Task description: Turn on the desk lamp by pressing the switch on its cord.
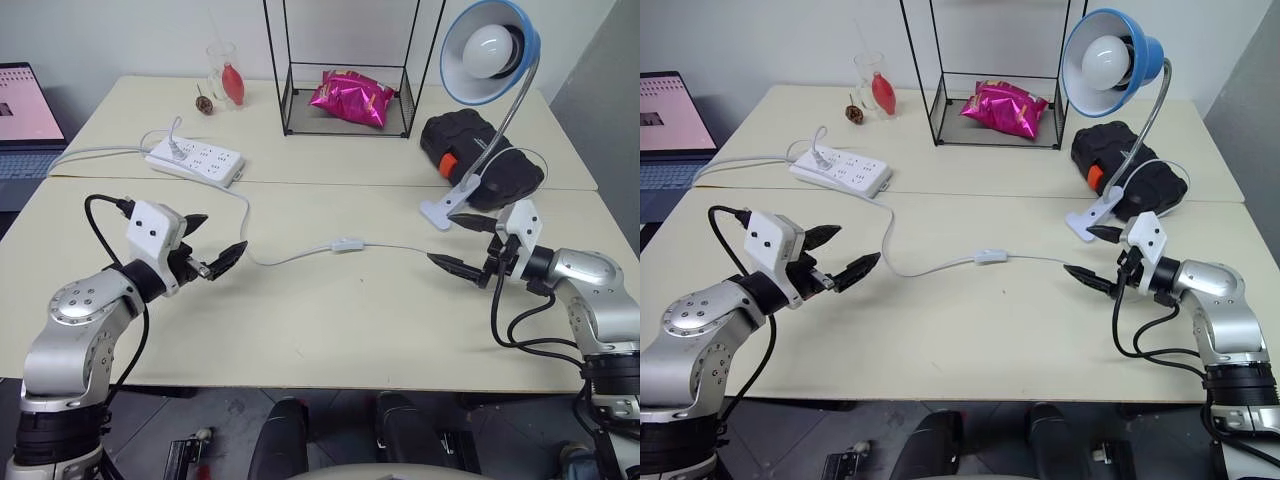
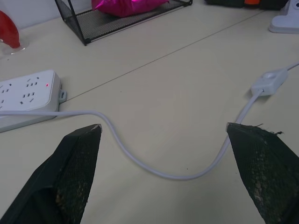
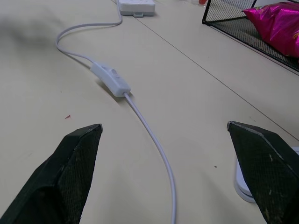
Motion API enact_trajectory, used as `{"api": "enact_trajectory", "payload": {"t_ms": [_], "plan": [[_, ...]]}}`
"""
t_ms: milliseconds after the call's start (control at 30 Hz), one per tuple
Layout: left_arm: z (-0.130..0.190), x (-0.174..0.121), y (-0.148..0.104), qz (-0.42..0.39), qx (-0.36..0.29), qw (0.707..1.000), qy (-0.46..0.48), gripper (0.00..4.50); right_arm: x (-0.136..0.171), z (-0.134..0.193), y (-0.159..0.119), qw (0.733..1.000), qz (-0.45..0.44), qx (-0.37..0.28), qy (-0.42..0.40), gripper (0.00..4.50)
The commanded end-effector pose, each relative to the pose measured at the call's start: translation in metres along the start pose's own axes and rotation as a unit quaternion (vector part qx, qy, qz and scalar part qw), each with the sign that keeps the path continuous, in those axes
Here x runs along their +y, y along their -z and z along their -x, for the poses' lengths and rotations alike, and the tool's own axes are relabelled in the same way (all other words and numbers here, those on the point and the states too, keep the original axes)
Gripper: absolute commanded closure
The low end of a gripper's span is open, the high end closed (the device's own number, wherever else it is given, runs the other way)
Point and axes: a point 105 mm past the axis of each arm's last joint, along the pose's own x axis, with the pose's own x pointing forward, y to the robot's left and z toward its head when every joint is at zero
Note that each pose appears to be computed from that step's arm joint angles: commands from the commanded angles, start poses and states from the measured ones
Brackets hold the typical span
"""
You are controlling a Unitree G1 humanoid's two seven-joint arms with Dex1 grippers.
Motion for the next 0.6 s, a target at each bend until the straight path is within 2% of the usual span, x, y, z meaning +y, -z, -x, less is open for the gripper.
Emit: {"api": "enact_trajectory", "payload": {"t_ms": [33, 233, 367, 600], "plan": [[0.001, 0.001, -0.017, -0.018, -0.03, 0.999, -0.005, 0.05, -0.004, 0.004, -0.013, 1.0, 0.02, -0.023, 0.006, 0.0], [-0.002, 0.005, -0.017, -0.034, -0.017, 0.999, -0.023, 0.05, -0.003, 0.003, -0.014, 0.999, 0.025, -0.027, 0.006, 0.0], [-0.004, 0.006, -0.029, -0.041, -0.051, 0.997, -0.032, 0.05, 0.0, 0.0, -0.015, 0.999, 0.021, -0.031, 0.002, 0.0], [-0.006, 0.007, -0.029, -0.041, -0.049, 0.998, -0.018, 0.05, 0.009, -0.005, -0.02, 0.999, 0.015, -0.037, -0.012, 0.0]]}}
